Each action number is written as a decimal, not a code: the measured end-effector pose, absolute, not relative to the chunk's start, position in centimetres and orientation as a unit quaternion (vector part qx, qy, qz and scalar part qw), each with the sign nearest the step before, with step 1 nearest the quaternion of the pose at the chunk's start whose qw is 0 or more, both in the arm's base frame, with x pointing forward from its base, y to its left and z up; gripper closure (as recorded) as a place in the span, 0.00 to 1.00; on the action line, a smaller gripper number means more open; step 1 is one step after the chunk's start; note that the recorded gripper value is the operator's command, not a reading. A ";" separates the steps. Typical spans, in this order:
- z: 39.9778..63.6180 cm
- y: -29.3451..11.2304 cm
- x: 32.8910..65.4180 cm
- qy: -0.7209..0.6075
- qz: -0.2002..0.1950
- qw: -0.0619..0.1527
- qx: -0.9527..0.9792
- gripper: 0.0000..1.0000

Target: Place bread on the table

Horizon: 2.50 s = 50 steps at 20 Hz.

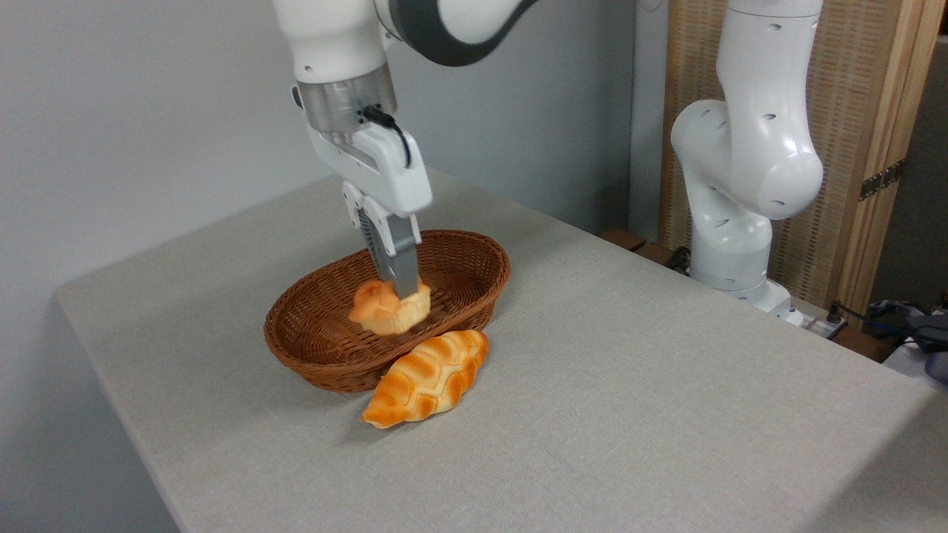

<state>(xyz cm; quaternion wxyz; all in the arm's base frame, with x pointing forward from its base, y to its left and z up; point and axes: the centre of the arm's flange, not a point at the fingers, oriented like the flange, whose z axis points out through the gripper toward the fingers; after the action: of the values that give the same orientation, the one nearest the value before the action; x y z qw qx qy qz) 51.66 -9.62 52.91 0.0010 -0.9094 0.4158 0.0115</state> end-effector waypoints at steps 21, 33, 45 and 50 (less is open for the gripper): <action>45.1 -3.5 54.7 0.417 0.087 -0.005 -0.905 0.00; 55.0 -4.1 56.9 0.413 -0.020 0.003 -0.910 0.00; 60.9 -7.0 57.4 0.419 -0.082 0.004 -0.904 0.00; 60.8 -6.8 57.4 0.418 -0.081 0.004 -0.905 0.00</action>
<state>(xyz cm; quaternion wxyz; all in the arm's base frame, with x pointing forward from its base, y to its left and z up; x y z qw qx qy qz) 57.43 -6.85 60.84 0.0039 -0.9046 0.4183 -0.0814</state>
